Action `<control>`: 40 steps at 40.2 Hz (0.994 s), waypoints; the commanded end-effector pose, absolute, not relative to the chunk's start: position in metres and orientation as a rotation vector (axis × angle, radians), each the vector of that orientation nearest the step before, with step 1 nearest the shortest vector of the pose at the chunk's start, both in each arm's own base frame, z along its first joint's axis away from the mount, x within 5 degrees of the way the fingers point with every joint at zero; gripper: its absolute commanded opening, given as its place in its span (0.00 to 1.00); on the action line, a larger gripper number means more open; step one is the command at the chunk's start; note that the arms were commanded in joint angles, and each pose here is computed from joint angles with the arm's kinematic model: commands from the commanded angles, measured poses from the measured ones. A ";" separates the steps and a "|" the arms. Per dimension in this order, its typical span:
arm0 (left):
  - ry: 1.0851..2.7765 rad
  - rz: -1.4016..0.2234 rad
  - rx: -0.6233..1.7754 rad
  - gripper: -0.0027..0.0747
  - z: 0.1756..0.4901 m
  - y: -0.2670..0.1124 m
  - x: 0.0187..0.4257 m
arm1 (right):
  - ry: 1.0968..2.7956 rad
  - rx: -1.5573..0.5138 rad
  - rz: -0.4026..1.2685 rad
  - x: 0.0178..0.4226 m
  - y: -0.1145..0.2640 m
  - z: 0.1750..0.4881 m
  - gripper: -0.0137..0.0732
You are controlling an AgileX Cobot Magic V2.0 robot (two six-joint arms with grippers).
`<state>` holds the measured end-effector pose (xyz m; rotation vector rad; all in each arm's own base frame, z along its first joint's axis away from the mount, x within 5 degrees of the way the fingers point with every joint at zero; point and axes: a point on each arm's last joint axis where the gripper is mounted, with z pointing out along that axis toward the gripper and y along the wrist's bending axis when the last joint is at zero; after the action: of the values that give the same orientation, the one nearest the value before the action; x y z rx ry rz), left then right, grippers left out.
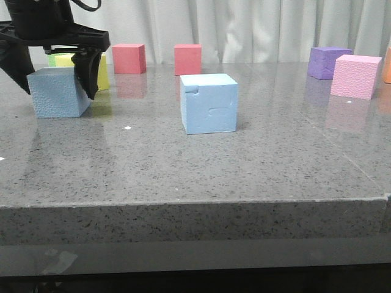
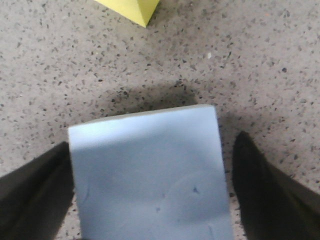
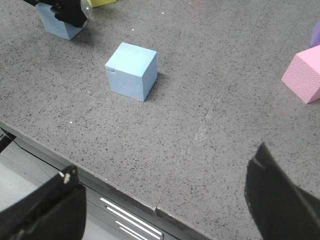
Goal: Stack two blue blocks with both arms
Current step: 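Lower the left gripper onto the other light blue cube and close, then lift the light blue cube with the left gripper over the placed cube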
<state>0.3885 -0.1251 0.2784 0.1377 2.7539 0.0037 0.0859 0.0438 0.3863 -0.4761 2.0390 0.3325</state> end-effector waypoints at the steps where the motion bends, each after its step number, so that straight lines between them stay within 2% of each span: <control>1: 2.638 -0.076 0.105 0.66 0.310 -0.125 0.386 | 1.951 -0.443 0.347 0.088 0.044 0.399 0.90; 6: 2.641 -0.091 0.100 0.54 0.310 -0.126 0.386 | 1.951 -0.443 0.347 0.088 0.044 0.399 0.90; 10: 2.641 -0.090 0.103 0.48 0.311 -0.126 0.385 | 1.951 -0.443 0.347 0.088 0.044 0.399 0.90; 15: 2.662 -0.103 0.223 0.48 0.320 -0.129 0.379 | 1.951 -0.443 0.347 0.088 0.044 0.399 0.90; 21: 2.637 -0.183 0.551 0.48 0.348 -0.144 0.369 | 1.951 -0.443 0.347 0.088 0.044 0.399 0.90; 26: 2.517 -0.197 0.812 0.48 0.375 -0.159 0.361 | 1.951 -0.443 0.347 0.088 0.044 0.399 0.90; 32: 2.291 -0.181 1.111 0.48 0.404 -0.188 0.345 | 1.951 -0.443 0.347 0.088 0.044 0.399 0.90; 40: 1.993 -0.129 1.475 0.48 0.420 -0.228 0.319 | 1.951 -0.443 0.347 0.088 0.044 0.399 0.90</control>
<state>0.3464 -0.2210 0.3826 1.3597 2.1955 -0.1338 0.0859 0.0438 0.3863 -0.4761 2.0390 0.3325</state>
